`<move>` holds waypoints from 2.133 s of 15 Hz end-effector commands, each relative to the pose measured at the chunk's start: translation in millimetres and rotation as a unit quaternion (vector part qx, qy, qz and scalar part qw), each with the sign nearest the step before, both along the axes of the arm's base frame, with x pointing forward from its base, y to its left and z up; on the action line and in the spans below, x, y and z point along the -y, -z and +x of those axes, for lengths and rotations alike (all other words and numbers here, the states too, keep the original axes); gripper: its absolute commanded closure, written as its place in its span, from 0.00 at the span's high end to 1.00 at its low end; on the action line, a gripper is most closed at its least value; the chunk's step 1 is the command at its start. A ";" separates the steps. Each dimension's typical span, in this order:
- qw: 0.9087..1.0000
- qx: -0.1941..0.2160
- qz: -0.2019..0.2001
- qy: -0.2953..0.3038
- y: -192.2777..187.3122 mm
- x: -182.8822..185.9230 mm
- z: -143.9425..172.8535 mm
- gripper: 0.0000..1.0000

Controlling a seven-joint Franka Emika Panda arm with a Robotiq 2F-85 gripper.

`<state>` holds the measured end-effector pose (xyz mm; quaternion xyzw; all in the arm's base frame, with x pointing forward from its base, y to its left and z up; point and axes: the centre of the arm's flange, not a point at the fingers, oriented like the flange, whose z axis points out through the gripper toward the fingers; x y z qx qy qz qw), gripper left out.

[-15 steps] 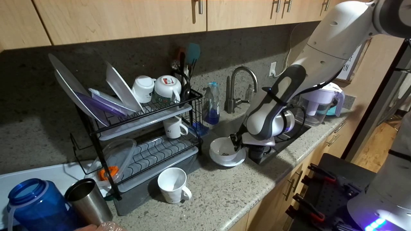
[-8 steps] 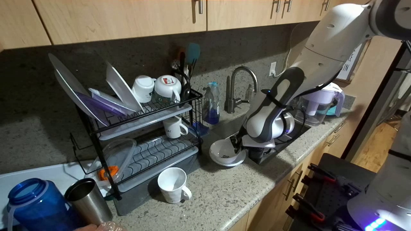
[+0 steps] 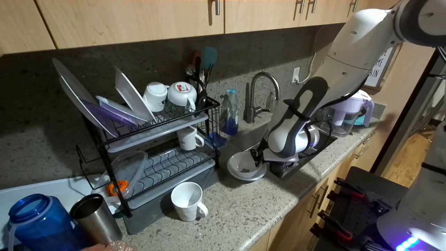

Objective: Put the bowl on the left in the one on the right

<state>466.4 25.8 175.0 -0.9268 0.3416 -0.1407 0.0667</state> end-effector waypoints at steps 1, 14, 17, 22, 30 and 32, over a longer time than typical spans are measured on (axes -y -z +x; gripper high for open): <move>1.000 0.024 -0.008 0.010 -1.2 1.0 1.3 0.05; 0.999 0.045 -0.022 0.006 -25.4 4.6 -12.6 0.98; 0.998 0.050 -0.024 -0.008 -35.9 -3.5 -17.1 1.00; 0.997 0.054 -0.021 -0.041 -48.1 -25.7 -28.2 1.00; 0.986 0.080 -0.016 -0.143 -83.5 -88.6 -41.1 1.00; 0.990 0.079 -0.013 -0.119 -64.3 -82.2 -32.1 1.00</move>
